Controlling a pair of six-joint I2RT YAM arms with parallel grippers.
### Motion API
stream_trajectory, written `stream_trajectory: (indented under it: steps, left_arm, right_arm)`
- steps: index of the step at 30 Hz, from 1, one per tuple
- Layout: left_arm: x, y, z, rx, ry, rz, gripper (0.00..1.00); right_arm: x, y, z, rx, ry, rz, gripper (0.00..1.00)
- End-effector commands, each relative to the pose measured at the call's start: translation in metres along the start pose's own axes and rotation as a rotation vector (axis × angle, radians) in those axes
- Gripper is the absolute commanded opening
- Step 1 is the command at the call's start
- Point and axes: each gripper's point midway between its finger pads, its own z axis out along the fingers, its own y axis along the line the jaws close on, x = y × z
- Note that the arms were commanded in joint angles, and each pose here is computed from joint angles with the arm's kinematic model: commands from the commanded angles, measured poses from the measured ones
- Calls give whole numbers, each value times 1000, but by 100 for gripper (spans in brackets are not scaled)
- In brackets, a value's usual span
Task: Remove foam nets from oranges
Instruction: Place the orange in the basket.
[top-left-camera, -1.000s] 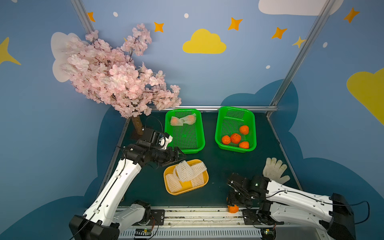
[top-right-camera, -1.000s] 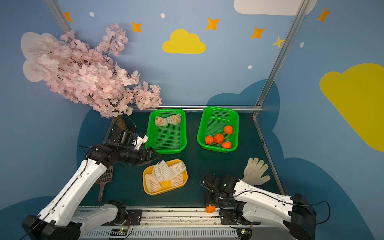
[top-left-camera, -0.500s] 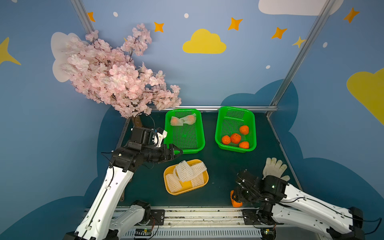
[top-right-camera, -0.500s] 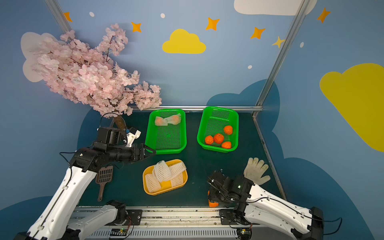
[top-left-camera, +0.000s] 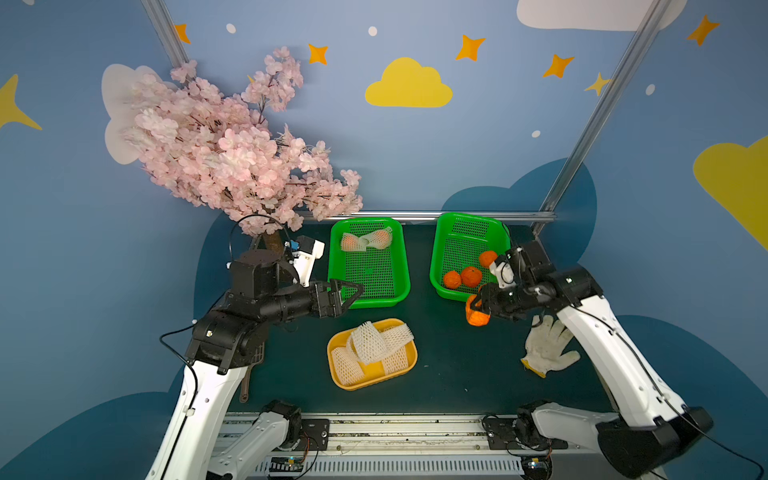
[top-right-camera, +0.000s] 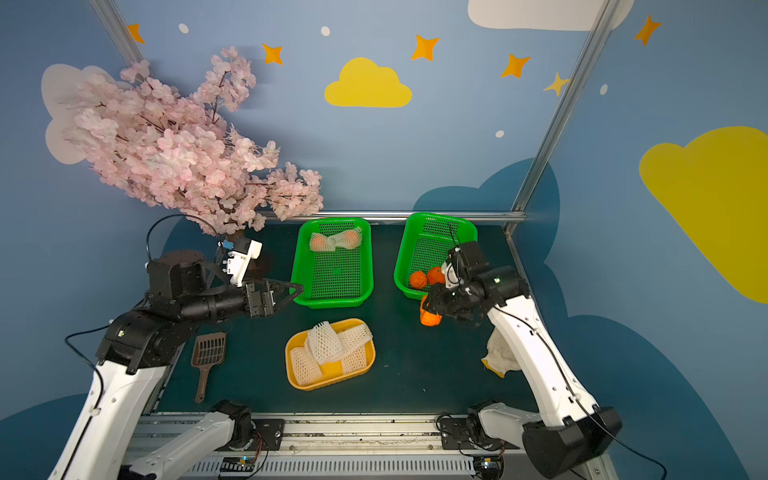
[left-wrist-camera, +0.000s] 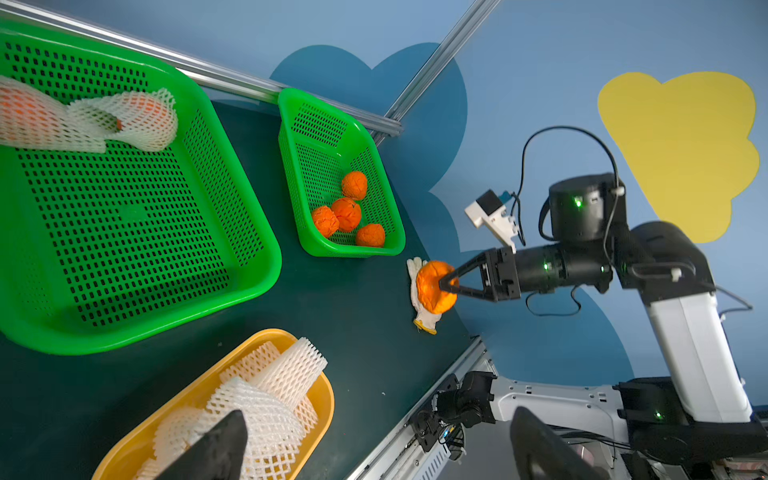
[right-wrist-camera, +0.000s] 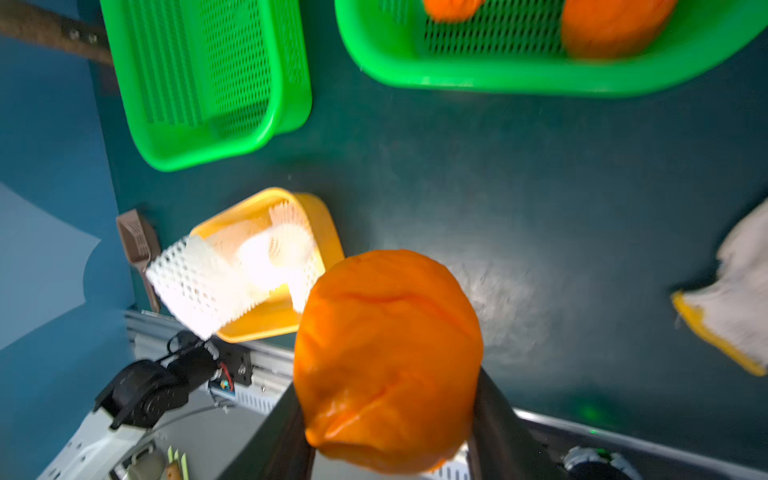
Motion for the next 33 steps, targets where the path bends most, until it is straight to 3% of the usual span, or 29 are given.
stream_trajectory:
  steps: [1,6,11,19,23,28,33]
  left_arm:
    - [0,-2,-3,3,-18,39,98]
    - [10,5,2,-5,4,39,99]
    - [25,18,10,-33,50,14,99]
    - [37,46,25,-125,102,-46,99]
    - [31,56,33,-157,91,-62,99]
    - [17,66,51,-173,85,-91,99]
    - [0,79,72,-193,63,-121,99]
  right_arm:
    - [-37,-4,-3,5,-15,-95,41]
    - [-109,-16,20,33,-55,-65,41]
    - [-158,-23,64,45,-25,-23,40]
    - [-193,-24,152,44,80,-15,43]
    - [-203,-29,180,64,99,-10,47]
    - [-211,-26,186,49,84,-39,64]
    - [-219,-12,159,1,31,-54,76]
